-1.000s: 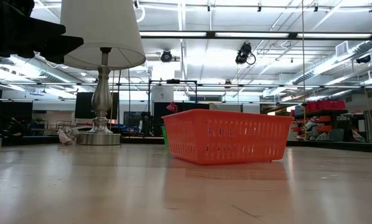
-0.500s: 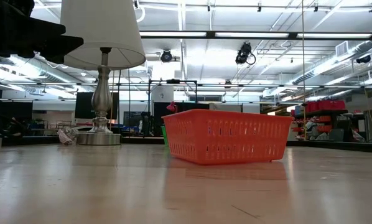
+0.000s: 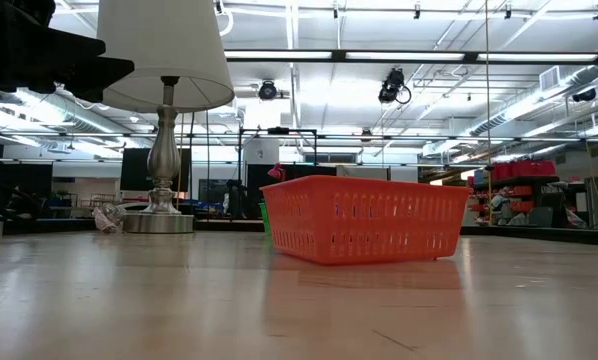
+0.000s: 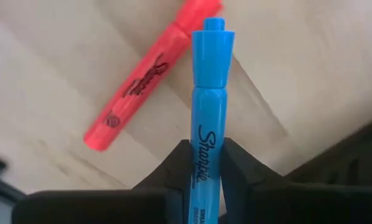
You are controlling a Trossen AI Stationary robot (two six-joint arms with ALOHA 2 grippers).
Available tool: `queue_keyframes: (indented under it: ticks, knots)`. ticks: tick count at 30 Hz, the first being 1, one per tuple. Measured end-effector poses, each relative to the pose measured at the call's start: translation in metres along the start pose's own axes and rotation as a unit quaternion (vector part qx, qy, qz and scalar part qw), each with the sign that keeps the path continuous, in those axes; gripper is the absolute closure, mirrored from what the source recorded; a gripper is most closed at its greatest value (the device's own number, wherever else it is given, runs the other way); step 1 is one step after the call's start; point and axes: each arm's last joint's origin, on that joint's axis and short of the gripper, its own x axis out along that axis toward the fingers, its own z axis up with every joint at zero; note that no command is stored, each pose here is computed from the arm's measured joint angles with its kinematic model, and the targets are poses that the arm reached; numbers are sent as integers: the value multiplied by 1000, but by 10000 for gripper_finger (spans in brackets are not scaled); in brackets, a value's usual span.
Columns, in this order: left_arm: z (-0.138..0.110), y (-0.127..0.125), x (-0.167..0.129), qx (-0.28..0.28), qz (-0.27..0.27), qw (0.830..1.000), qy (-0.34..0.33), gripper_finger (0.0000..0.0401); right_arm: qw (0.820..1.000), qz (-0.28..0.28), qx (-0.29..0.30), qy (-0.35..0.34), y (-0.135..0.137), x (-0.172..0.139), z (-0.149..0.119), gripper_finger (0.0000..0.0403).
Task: Pick & Place Markers
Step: Put the blue highlighter pen into the green bin
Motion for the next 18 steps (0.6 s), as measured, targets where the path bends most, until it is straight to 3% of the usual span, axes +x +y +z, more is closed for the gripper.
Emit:
queue_keyframes:
  ticks: [4, 7, 18]
  knots:
    - [0, 0, 0, 0, 0, 1000, 0, 128, 994, 5, -105, -1, 1, 0, 0, 347]
    - [0, 0, 0, 0, 0, 1000, 0, 128, 988, 5, -152, -1, 1, 0, 0, 347]
    - [0, 0, 0, 0, 0, 1000, 0, 128, 976, 0, -217, -30, 1, -2, 11, 347]
